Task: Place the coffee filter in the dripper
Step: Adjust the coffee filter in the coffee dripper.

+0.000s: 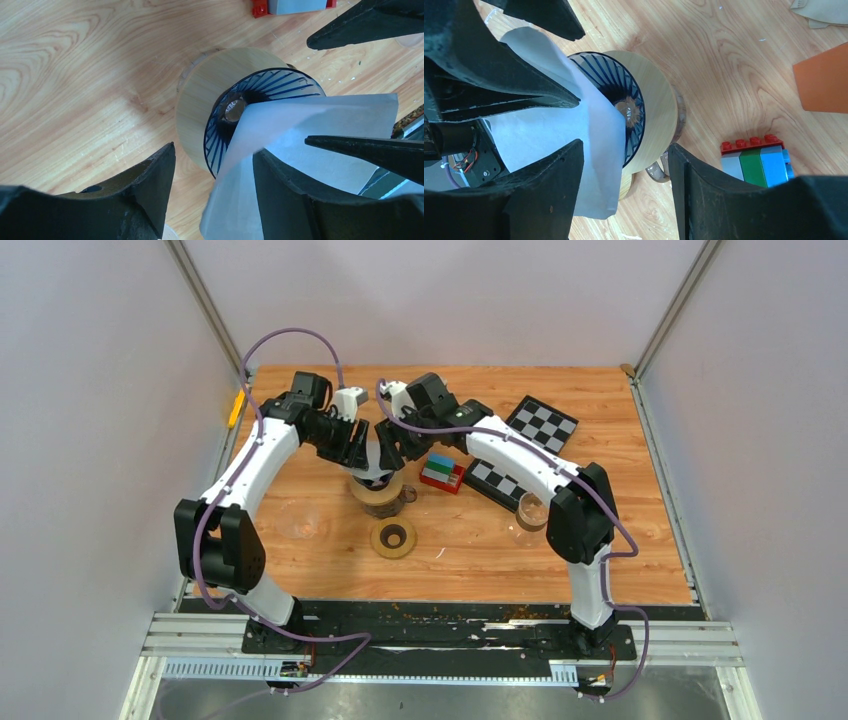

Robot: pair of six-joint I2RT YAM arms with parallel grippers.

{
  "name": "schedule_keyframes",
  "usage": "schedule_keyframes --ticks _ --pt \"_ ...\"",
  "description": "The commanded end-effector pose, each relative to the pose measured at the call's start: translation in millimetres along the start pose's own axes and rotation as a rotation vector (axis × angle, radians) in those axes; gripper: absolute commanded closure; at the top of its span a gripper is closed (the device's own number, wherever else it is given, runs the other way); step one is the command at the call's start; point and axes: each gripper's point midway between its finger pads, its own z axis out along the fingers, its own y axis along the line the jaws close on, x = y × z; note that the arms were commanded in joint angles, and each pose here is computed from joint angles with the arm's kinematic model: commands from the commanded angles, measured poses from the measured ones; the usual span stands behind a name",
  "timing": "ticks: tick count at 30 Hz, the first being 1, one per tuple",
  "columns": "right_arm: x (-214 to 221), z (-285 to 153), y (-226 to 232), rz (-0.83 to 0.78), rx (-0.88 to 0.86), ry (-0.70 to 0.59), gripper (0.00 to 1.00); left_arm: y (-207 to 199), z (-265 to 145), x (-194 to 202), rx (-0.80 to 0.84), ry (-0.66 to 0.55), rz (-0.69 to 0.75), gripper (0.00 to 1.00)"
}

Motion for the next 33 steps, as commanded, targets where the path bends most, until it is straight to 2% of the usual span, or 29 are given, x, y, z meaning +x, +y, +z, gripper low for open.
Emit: schedule_keyframes --ticks 1,23,33 --pt "-42 -32 20 -0.057 -0.034 -0.112 0.37 -9 -23 -19 -0.003 -0.065 0.061 0.34" --pt "-43 -44 13 -0.064 -0.003 -0.126 0.40 -5 -43 -27 -0.064 -0.105 0.105 0.31" --pt "-34 -43 7 -0.074 0.023 -0.118 0.42 3 -34 -16 -0.081 -0.080 0.099 0.31"
